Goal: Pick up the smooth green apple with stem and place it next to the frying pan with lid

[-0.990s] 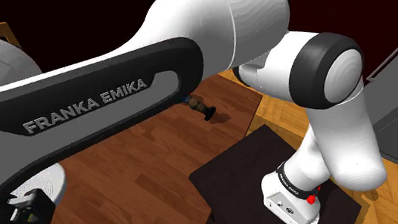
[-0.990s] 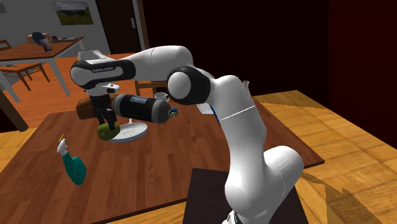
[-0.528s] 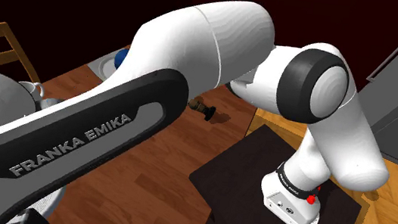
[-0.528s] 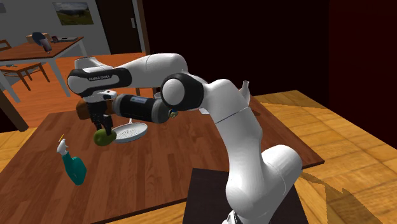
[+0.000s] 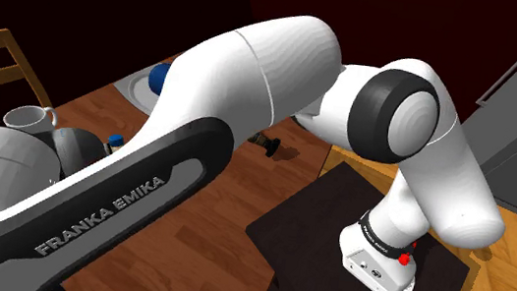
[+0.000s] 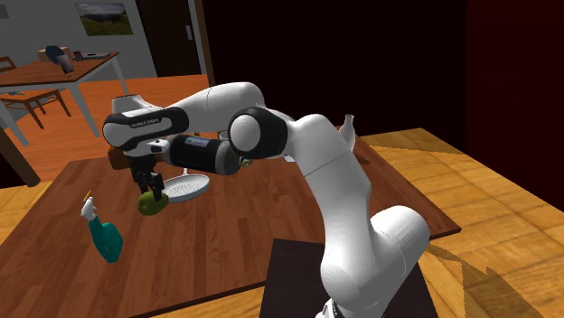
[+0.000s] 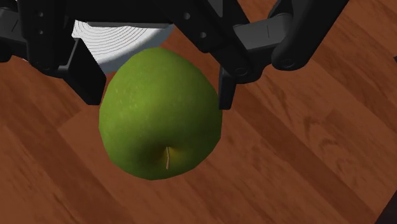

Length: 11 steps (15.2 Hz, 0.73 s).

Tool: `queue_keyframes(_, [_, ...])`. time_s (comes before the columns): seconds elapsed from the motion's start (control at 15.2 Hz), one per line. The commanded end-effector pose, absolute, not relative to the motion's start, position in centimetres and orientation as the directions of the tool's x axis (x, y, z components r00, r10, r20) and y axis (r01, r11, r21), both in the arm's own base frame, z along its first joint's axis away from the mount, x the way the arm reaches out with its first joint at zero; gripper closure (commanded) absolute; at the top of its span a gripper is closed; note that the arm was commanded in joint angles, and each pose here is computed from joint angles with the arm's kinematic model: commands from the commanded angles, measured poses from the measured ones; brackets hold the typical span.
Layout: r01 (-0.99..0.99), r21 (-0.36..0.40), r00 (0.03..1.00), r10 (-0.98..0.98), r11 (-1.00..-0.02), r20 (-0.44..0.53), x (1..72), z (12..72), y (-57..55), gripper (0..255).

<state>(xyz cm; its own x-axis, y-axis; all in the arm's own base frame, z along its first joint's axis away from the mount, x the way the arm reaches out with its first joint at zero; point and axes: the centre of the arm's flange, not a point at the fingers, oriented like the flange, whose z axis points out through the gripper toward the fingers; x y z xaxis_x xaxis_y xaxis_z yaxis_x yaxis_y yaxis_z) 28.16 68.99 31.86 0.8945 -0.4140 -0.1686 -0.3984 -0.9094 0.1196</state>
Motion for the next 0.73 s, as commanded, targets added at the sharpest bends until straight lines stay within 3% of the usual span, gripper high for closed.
queue_keyframes(0.0, [-0.398,0.119,0.895,-0.414,-0.910,-0.169,28.1,30.8,68.9,255])
queue_keyframes(0.66, [-0.398,0.119,0.895,-0.414,-0.910,-0.169,28.1,25.5,68.9,255])
